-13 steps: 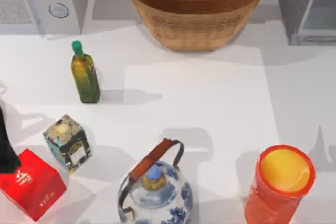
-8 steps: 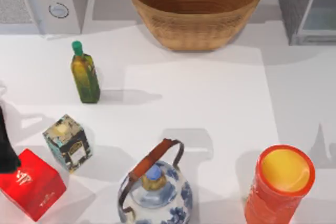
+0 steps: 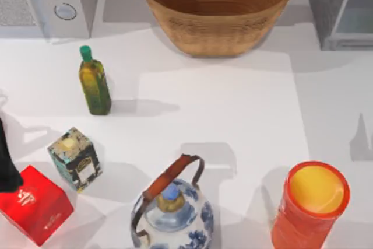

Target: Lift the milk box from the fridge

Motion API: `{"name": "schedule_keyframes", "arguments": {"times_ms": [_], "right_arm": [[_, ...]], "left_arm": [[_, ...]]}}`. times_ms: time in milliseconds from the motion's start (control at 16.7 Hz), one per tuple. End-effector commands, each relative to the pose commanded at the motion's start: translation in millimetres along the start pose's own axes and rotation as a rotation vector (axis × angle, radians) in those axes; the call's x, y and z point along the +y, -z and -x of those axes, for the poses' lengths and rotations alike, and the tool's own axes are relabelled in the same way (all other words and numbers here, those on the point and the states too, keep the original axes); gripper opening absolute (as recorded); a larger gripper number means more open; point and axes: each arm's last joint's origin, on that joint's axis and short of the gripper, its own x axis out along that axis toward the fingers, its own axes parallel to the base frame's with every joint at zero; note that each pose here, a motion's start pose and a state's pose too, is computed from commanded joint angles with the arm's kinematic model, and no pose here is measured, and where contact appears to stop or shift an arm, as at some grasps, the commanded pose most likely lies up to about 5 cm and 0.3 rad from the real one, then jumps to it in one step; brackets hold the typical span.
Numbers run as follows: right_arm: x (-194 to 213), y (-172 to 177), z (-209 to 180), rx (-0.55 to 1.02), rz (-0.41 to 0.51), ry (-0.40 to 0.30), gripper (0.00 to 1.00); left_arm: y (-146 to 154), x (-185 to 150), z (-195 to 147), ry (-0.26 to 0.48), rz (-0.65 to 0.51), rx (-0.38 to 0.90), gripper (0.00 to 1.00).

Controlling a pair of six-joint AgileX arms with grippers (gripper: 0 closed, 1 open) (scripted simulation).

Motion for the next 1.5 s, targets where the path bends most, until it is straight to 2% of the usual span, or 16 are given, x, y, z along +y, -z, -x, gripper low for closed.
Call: {"name": "schedule_keyframes", "arguments": {"times_ms": [420,720,1320,1500], "right_arm": [[-35.5,48.5,-38.9,0.122,-0.044,-0.003,1.0],[-60.7,71.4,-50.3,0.09,-0.038,-0.007,1.0],[-72.8,77.3,-53.1,0.05,-0.015,-0.01,1.0],[-65.8,69.2,-74.5,0.021,0.01,-0.098,1.0]], "left_arm": [[0.0,0.0,0.0,0.0,0.0,0.0,1.0],[0.0,0.0,0.0,0.0,0.0,0.0,1.0],[0.0,0.0,0.0,0.0,0.0,0.0,1.0],[0.0,0.0,0.0,0.0,0.0,0.0,1.0]]}}
